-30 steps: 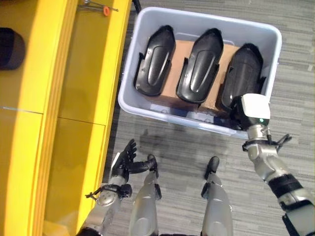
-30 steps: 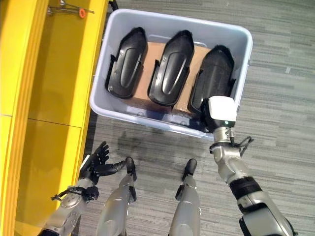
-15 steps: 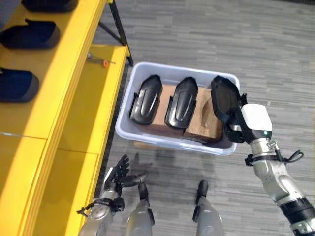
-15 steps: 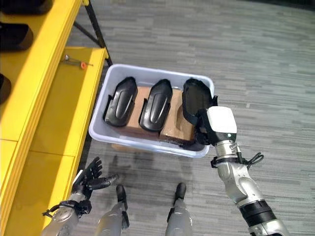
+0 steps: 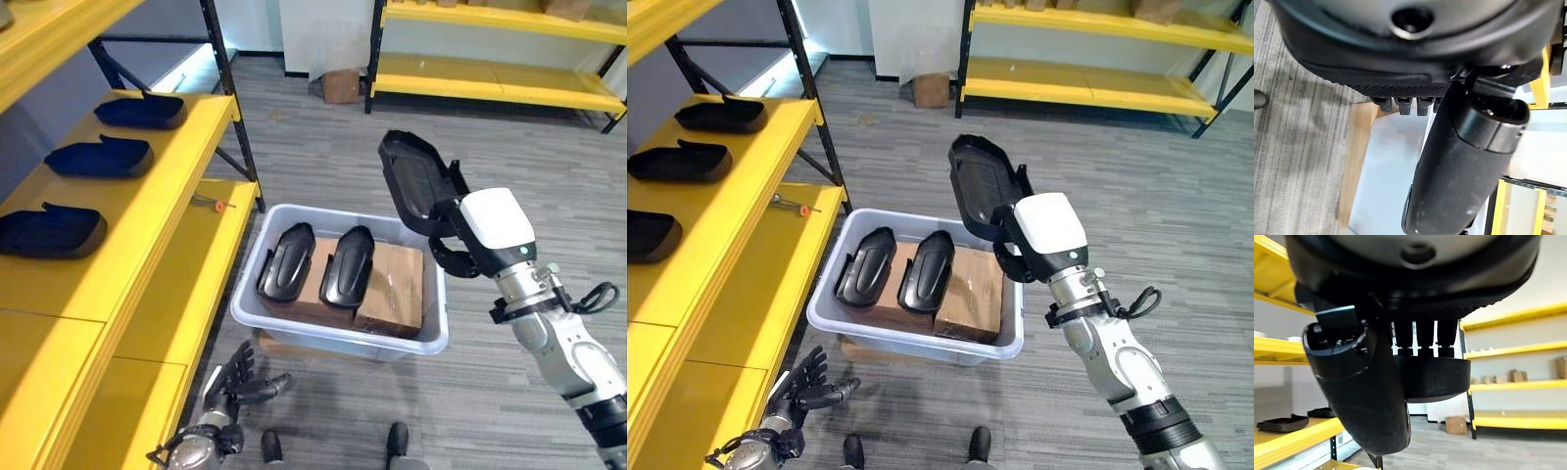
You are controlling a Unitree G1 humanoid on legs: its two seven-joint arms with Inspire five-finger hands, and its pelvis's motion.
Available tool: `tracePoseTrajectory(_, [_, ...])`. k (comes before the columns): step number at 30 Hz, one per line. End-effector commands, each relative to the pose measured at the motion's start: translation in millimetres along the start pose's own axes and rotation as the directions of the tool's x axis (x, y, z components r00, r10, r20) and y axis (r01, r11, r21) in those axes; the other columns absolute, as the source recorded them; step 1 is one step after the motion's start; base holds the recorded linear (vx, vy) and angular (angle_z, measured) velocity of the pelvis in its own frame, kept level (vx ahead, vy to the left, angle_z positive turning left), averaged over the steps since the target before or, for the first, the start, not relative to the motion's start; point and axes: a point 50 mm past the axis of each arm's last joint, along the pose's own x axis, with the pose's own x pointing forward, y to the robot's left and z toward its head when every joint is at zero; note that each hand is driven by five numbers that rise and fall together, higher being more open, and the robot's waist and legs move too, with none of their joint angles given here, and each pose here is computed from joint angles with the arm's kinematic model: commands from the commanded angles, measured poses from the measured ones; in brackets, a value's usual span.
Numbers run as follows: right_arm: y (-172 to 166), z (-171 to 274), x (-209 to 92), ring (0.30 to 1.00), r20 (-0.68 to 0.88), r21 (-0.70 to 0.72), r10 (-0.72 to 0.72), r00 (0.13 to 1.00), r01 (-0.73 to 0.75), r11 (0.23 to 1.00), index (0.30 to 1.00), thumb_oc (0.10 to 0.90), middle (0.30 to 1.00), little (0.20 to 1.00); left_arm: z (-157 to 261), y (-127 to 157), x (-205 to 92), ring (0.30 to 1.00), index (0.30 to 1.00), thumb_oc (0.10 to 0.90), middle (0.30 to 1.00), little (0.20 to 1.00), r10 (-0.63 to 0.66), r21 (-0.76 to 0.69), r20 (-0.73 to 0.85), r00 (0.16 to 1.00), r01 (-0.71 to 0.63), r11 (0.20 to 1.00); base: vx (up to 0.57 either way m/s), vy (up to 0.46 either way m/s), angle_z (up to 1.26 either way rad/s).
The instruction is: Move parts from the plastic box to the shelf.
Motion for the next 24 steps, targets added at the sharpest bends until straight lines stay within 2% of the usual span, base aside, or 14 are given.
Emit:
tracePoseTrajectory(1, [-63,18,31,0.3,0.15,-0.051,-0.267,0.952,0.277,0.959,0.3,0.4,0.3,0.3,28,-6,5,1.0,1.0,0.9,1.0,1.0,-0.032,0.024,0.143,0.989,0.029,0.999,0.0,-0.045,0.1])
tracePoseTrajectory(5, [-67,27,34,0.3,0.183,-0.008,-0.286,0.941,0.293,0.956,0.3,0.4,0.3,0.3,29,-7,5,1.0,1.0,0.9,1.0,1.0,-0.028,0.013,0.15,0.988,0.026,1.0,0.01,-0.07,0.09])
tracePoseTrajectory(11, [-83,57,54,0.3,0.294,0.088,-0.375,0.879,0.365,0.927,0.3,0.4,0.3,0.3,36,-7,-1,1.0,1.0,0.9,1.0,1.0,0.023,-0.094,0.202,0.979,-0.004,0.996,-0.02,-0.17,0.19])
tracePoseTrajectory(13, [-82,58,55,0.3,0.298,0.089,-0.375,0.878,0.365,0.927,0.3,0.4,0.3,0.3,36,-7,-2,1.0,1.0,0.9,1.0,1.0,0.026,-0.098,0.203,0.979,-0.006,0.995,-0.02,-0.113,0.15])
tracePoseTrajectory(17, [-104,64,67,0.3,0.328,0.087,-0.467,0.821,0.466,0.881,0.3,0.4,0.3,0.3,45,-13,0,1.0,1.0,0.9,1.0,1.0,0.031,-0.121,0.237,0.971,-0.002,0.993,-0.17,-0.15,0.31])
tracePoseTrajectory(21, [-107,66,68,0.3,0.319,0.086,-0.501,0.805,0.501,0.861,0.3,0.4,0.3,0.3,52,-19,1,1.0,1.0,0.9,1.0,1.0,0.014,-0.129,0.26,0.966,0.02,0.991,-0.1,-0.038,1.16])
tracePoseTrajectory(24, [-111,60,63,0.3,0.293,0.084,-0.52,0.802,0.52,0.85,0.3,0.4,0.3,0.3,67,-30,7,1.0,1.0,0.9,1.0,1.0,-0.045,-0.09,0.303,0.952,0.076,0.993,0.01,0.187,1.04])
